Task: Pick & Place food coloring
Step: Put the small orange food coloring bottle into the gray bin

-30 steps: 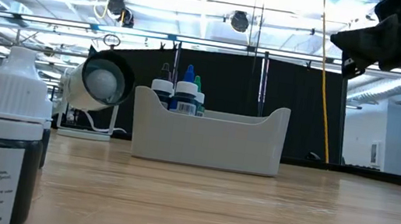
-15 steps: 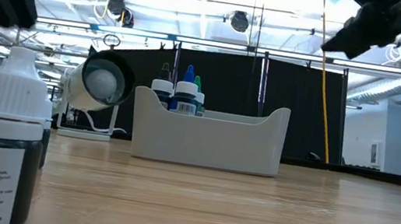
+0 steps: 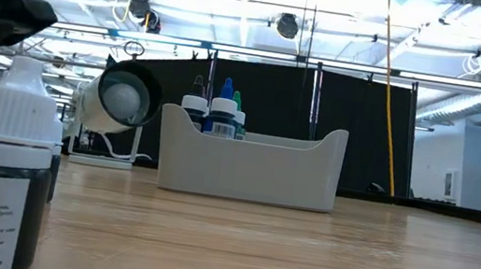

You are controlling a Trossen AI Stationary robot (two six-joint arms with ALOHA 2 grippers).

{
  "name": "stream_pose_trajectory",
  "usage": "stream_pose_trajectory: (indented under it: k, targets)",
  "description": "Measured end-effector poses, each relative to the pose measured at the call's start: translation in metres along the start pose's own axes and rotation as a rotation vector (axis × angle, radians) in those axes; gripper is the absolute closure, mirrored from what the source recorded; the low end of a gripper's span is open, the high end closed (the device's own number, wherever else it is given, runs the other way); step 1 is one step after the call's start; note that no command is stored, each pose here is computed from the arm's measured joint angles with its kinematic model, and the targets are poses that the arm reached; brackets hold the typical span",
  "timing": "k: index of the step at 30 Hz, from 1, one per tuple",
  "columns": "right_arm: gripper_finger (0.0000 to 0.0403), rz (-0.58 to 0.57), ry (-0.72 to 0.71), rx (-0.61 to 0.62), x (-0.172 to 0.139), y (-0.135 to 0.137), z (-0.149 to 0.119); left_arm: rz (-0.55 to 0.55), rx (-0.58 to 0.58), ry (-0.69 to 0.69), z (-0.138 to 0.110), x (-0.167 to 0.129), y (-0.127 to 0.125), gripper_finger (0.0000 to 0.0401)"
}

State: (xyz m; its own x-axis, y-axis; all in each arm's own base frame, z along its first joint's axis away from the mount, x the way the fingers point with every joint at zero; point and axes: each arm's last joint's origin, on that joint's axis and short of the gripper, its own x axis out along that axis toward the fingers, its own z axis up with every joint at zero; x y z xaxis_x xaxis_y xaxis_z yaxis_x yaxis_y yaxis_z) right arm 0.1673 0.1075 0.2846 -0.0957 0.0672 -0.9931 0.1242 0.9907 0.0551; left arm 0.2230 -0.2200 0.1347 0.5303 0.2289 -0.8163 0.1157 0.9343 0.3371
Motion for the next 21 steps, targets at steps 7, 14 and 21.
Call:
stream_pose_trajectory:
  k: [7,14,21]
  targets:
    - [0.0401,0.203,-0.005,0.068,0.025,0.058,-0.008,0.000,0.047,-0.042,-0.002,-0.004,-0.007,0.0334]
    - [0.0339,0.264,-0.079,0.095,0.054,0.099,-0.021,-0.012,0.056,-0.052,-0.005,-0.008,-0.013,0.0334]
    - [0.0266,0.227,0.132,0.121,0.090,0.123,-0.036,-0.001,0.075,-0.065,-0.006,-0.010,-0.014,0.0334]
